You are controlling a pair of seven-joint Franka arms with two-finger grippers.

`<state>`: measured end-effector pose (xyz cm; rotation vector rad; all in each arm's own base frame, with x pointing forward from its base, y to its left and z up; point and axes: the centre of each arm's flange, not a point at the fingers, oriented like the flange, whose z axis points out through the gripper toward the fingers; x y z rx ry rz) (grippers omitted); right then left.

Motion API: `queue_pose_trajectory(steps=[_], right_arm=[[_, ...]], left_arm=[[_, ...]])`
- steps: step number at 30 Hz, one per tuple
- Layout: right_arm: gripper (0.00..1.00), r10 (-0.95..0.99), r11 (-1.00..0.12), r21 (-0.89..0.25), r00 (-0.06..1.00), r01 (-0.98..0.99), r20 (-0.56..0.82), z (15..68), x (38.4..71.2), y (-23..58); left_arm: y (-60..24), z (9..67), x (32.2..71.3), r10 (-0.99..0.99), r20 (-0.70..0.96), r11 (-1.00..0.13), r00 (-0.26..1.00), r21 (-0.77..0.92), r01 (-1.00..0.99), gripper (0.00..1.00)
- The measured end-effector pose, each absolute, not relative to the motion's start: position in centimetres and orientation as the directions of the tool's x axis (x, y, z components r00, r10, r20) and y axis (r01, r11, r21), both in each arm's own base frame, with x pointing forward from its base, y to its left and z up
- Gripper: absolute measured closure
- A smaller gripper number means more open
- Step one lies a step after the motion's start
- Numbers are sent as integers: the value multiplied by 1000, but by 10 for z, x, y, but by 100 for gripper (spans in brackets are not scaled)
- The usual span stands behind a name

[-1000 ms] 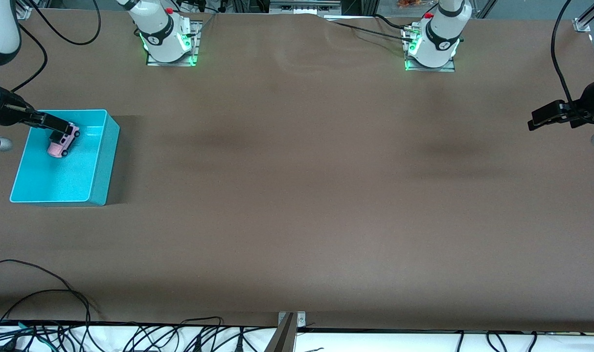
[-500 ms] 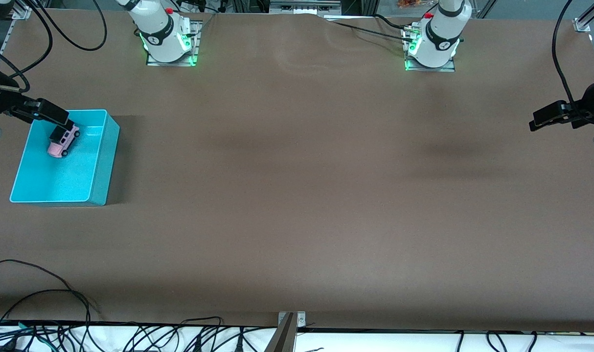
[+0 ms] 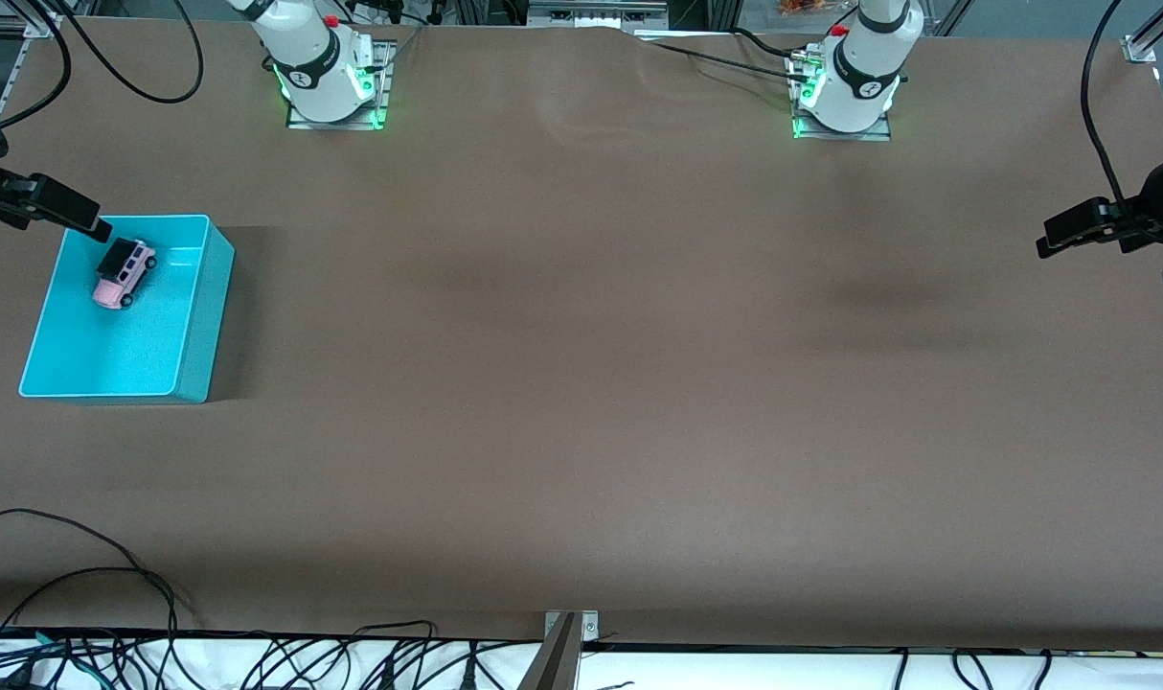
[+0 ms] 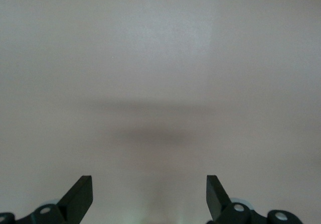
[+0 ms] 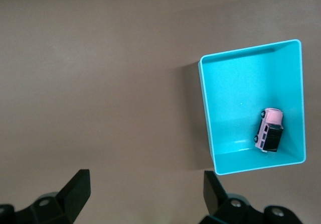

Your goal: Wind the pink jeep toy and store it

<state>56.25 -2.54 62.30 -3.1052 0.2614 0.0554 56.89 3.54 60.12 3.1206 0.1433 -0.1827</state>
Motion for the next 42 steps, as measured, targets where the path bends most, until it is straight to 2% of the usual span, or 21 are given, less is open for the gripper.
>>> queue_pose_trajectory(steps=[17,28,42], right_arm=[[0,-126,-992,-23,991,-127,-41,620,545,-51],[0,-128,-991,-23,991,-129,-42,620,545,-54],[0,-125,-992,-23,992,-125,-20,623,547,-53]], left_arm=[[36,603,569,91,-113,-996,989,7,92,0],[46,622,570,108,-67,-994,992,8,109,0],[55,611,574,125,-87,-992,988,6,126,0]])
